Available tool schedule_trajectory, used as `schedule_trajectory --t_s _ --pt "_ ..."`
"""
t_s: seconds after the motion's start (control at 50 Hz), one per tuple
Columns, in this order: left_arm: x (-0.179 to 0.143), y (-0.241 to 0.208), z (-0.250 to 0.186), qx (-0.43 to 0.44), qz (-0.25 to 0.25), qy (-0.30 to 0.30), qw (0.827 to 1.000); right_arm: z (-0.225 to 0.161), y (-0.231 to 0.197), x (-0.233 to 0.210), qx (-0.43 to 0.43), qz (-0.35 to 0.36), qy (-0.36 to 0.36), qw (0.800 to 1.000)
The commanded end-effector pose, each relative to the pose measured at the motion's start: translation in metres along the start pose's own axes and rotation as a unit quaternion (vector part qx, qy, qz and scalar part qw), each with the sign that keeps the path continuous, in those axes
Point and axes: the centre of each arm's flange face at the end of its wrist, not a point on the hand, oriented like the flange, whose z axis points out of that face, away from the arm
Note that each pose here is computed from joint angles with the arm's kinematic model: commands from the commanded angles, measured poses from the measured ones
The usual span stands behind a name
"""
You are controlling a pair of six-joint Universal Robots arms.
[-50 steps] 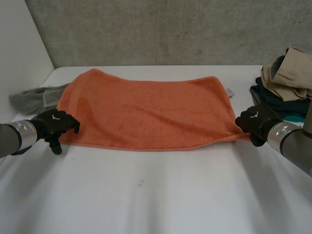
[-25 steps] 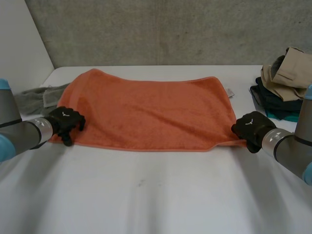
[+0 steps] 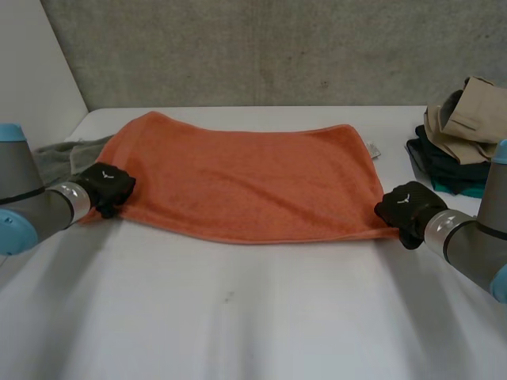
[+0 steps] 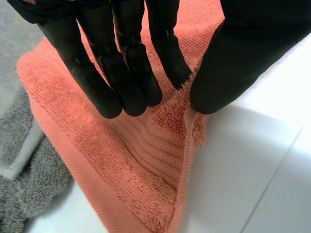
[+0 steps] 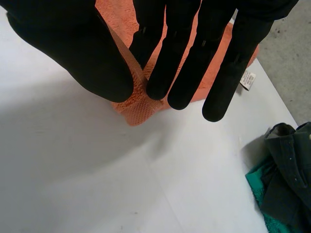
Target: Fold the laundry.
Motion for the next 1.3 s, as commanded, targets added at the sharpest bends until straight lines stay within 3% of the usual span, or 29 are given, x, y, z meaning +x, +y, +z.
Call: schedule_trajectory --t_s 0.02,0.12,0.2,0.3,0.34,0.5,0.7,0.86,1.06,1.16,1.3 --pt "-0.001 -0.007 -0.014 -0.006 0.001 0.003 1.0 -0.002 -0.003 0.003 0.001 -0.002 0.003 1.0" --pt "0.007 -0.01 -0.048 -0.044 -0.004 0.032 0.999 -0.014 -0.007 0.006 -0.006 -0.003 -0.006 1.0" --pt "0.022 -0.004 -0.085 -0.101 0.016 0.078 0.992 -0.035 0.001 0.001 -0.067 -0.034 -0.067 0.995" --pt "0.042 0.012 -0.139 -0.207 0.037 0.146 0.967 -0.08 0.012 0.001 -0.162 -0.105 -0.204 0.96" --pt "0.046 0.013 -0.149 -0.222 0.049 0.161 0.96 -0.083 0.013 0.005 -0.165 -0.121 -0.21 0.956" --pt "0.042 0.006 -0.139 -0.205 0.084 0.136 0.966 -0.063 0.009 0.022 -0.149 -0.099 -0.137 0.974" --pt "0.022 -0.052 -0.077 -0.077 0.049 0.028 0.995 -0.006 -0.01 0.034 -0.058 -0.044 0.027 0.997" --pt "0.016 -0.073 -0.02 -0.025 0.06 -0.038 0.997 0.037 -0.019 0.036 -0.001 -0.044 0.113 0.993" --pt "0.005 -0.084 0.035 0.019 0.119 -0.127 0.985 0.083 -0.035 0.045 0.074 -0.062 0.223 0.97" --pt "0.013 -0.092 0.048 0.056 0.14 -0.132 0.98 0.096 -0.042 0.042 0.094 -0.074 0.245 0.962" --pt "0.025 -0.112 0.047 0.105 0.137 -0.139 0.975 0.098 -0.041 0.025 0.035 -0.081 0.231 0.969"
